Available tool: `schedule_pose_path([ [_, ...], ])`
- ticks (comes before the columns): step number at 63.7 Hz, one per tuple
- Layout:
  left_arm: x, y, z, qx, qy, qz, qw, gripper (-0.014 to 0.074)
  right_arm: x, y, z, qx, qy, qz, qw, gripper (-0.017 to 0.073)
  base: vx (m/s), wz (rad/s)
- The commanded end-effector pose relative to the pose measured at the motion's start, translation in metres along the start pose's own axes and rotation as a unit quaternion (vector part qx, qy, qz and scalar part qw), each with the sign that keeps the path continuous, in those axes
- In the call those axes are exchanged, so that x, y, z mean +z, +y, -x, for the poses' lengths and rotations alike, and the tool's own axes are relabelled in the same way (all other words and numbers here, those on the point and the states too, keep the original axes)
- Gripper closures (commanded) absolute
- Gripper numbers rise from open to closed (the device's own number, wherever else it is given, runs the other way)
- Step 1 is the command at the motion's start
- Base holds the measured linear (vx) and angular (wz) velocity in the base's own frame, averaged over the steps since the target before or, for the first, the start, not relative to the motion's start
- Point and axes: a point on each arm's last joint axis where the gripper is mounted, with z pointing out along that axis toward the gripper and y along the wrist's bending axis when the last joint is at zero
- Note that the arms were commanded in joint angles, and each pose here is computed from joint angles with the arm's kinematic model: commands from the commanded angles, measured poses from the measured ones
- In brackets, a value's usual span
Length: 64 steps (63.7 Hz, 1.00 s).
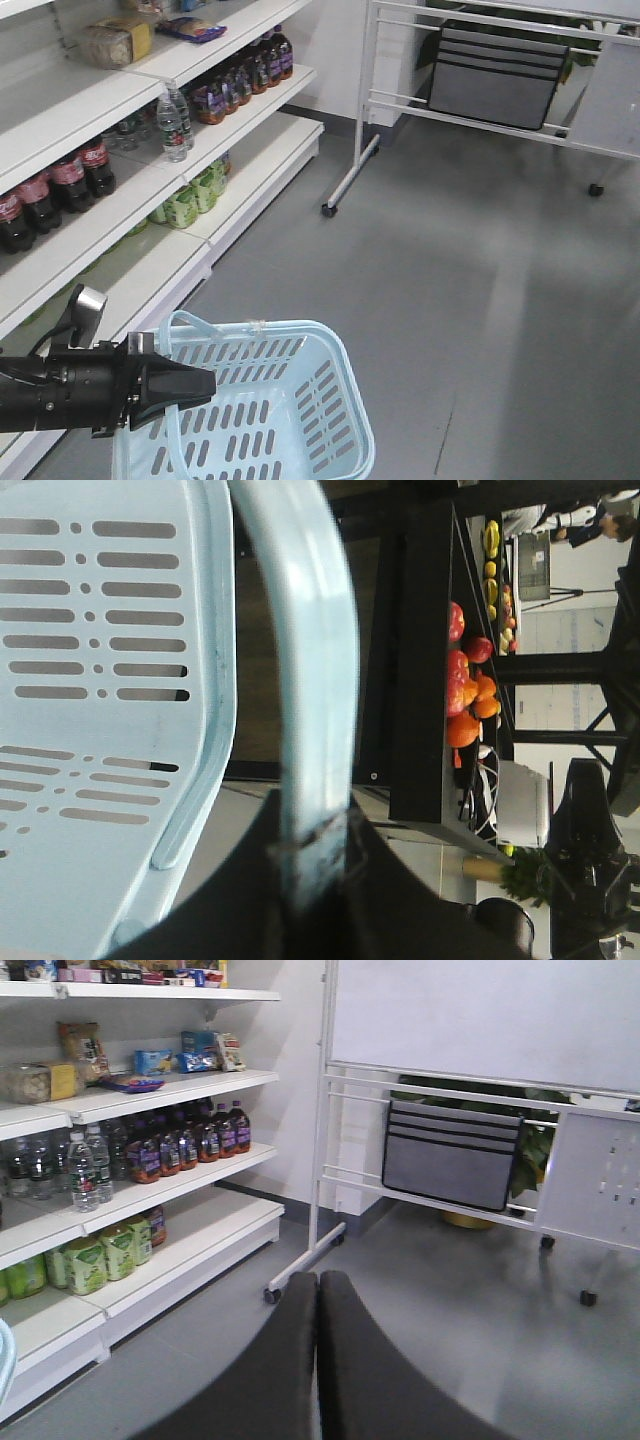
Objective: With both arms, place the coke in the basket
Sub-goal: 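Drive the base along the aisle carrying the basket in the left gripper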
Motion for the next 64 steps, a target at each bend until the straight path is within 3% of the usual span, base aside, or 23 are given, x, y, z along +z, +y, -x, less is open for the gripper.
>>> schedule_pose_path([
  [1, -0.004, -0.0199, 0.003, 0.015, -0.011, -0.057, 0.998, 0.06, -0.0011, -0.0006, 0.0042, -0.006, -0.042, -0.005, 0.999, 0.0569, -0.04, -0.41],
  [64, -0.004, -0.02, 0.0031, 0.015, -0.011, -0.057, 0.998, 0.06, -0.0011, -0.0006, 0.0042, -0.006, -0.042, -0.005, 0.999, 0.0569, 0.05, -0.39],
])
